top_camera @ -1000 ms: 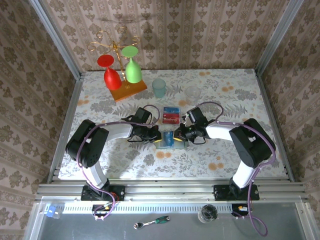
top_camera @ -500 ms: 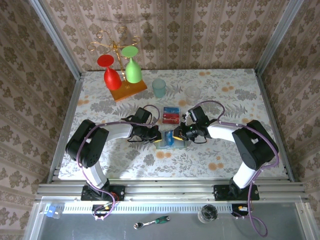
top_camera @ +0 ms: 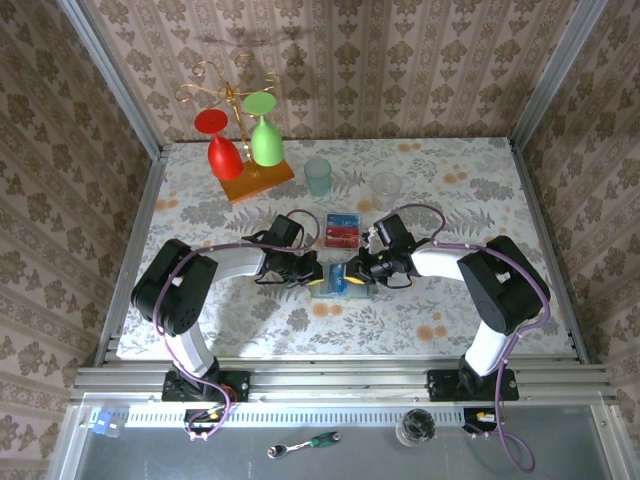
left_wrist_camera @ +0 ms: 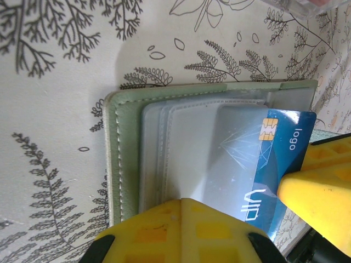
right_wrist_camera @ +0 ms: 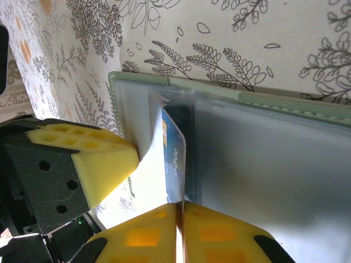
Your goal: Take the credit cards out of the card holder
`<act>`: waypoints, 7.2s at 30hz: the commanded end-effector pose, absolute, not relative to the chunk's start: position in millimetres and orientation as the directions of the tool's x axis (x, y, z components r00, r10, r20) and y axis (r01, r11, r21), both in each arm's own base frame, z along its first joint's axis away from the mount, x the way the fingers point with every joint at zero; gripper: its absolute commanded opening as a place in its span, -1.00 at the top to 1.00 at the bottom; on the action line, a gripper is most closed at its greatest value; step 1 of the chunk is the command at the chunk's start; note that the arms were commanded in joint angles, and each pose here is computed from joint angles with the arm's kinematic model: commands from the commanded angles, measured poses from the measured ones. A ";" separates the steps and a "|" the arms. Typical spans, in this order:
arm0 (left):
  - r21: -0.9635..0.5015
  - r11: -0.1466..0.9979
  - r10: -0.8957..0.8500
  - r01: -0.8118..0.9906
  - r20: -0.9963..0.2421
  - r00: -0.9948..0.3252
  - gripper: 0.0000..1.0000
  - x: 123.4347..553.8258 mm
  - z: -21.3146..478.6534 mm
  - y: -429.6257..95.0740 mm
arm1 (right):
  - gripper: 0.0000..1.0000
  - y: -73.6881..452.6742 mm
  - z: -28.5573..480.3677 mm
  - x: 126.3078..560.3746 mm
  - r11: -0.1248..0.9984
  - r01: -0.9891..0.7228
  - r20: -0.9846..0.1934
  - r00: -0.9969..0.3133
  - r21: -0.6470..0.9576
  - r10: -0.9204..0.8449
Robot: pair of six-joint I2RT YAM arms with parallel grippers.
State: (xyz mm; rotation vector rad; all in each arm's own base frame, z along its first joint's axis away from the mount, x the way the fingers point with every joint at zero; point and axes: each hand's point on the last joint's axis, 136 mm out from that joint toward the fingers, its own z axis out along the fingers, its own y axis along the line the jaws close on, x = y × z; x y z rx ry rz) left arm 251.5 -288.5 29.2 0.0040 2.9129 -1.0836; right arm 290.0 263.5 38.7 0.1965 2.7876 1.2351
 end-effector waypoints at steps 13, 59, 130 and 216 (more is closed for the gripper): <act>-0.610 0.793 0.004 -0.007 0.017 -1.000 1.00 238.7 13.8 -280.3 | 0.84 239.5 52.8 286.1 0.789 0.031 -0.091 -0.990 0.614 0.110; -0.629 0.777 -0.078 -0.021 -0.063 -0.995 1.00 236.6 44.5 -251.0 | 1.00 218.5 138.9 349.4 0.367 -0.927 -0.216 -0.344 -0.073 -0.914; -0.689 0.724 -0.097 -0.033 -0.055 -0.994 1.00 265.9 37.9 -262.6 | 0.53 258.9 149.5 381.3 0.824 -0.426 -0.537 -0.824 0.373 -0.182; -0.613 0.789 -0.047 -0.044 0.011 -0.999 1.00 235.5 6.9 -256.2 | 0.32 281.1 32.4 277.7 0.843 -0.002 -0.060 -0.998 0.538 0.036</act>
